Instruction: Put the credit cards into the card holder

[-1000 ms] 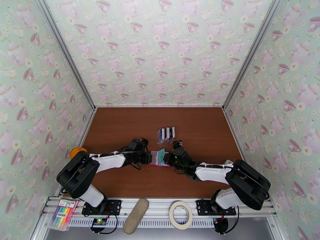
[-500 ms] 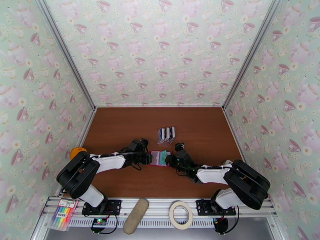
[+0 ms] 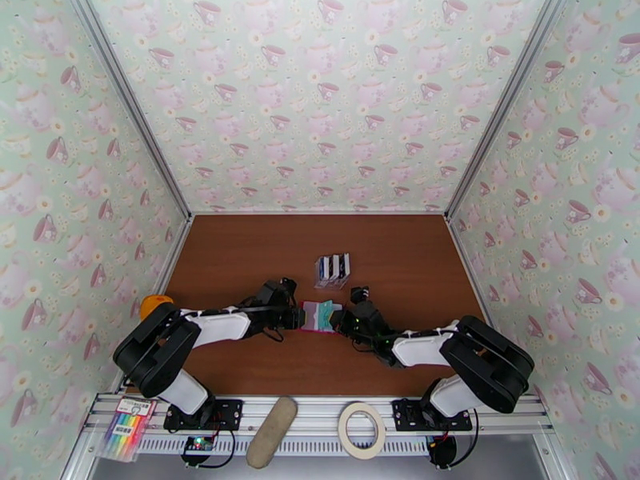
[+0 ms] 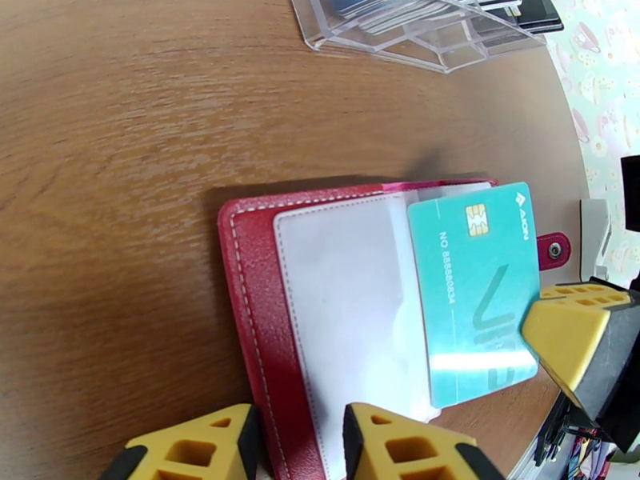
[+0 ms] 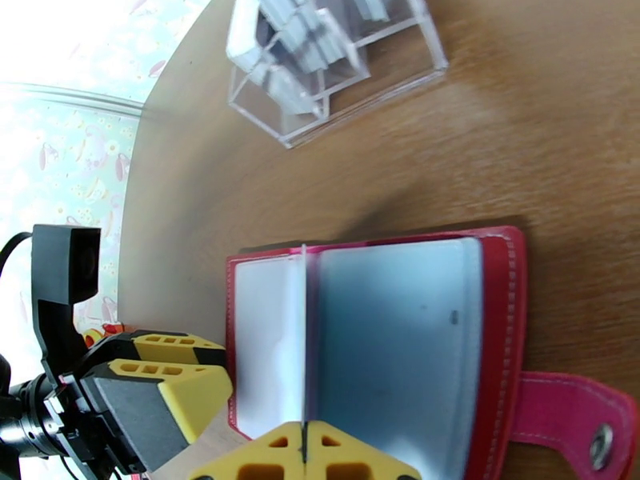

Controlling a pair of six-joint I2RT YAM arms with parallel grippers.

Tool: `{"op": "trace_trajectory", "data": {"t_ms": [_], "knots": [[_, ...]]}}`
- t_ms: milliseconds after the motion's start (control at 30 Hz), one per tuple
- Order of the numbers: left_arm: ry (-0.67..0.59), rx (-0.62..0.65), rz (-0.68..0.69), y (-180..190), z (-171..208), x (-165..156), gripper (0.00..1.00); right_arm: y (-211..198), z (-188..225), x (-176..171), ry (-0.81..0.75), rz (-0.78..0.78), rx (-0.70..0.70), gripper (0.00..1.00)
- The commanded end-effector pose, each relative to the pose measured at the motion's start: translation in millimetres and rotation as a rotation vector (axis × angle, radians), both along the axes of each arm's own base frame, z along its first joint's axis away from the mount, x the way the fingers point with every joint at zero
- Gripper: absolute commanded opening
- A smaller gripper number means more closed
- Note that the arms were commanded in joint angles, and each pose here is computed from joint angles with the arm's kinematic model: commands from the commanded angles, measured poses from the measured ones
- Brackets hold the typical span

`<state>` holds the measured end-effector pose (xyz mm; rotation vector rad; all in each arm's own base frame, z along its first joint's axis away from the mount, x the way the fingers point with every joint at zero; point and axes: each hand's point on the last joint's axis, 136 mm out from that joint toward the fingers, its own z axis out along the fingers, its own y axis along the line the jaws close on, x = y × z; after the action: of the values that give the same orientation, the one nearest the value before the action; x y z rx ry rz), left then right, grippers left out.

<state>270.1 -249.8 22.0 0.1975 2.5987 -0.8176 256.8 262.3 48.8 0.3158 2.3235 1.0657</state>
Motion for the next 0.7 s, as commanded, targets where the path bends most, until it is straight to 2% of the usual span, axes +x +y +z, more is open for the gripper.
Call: {"op": "trace_trajectory", "data": {"t_ms": [0, 367, 500, 667], "knots": [[0.149, 0.074, -0.02, 12.6, -36.2, -36.4, 0.35, -0.4, 3.5, 0.6, -0.009, -0.004, 0.024, 0.0], [0.155, 0.077, -0.016, 13.4, -42.8, -37.0, 0.35, -7.0, -3.2, 0.8, 0.002, -0.027, 0.026, 0.0], [0.162, 0.08, -0.016, 13.4, -45.4, -37.9, 0.3, -3.6, -5.7, 0.5, 0.008, -0.016, 0.036, 0.0], [0.164, 0.078, -0.012, 13.8, -46.9, -38.6, 0.29, -2.2, -11.8, 0.7, 0.019, -0.018, 0.043, 0.0]]}}
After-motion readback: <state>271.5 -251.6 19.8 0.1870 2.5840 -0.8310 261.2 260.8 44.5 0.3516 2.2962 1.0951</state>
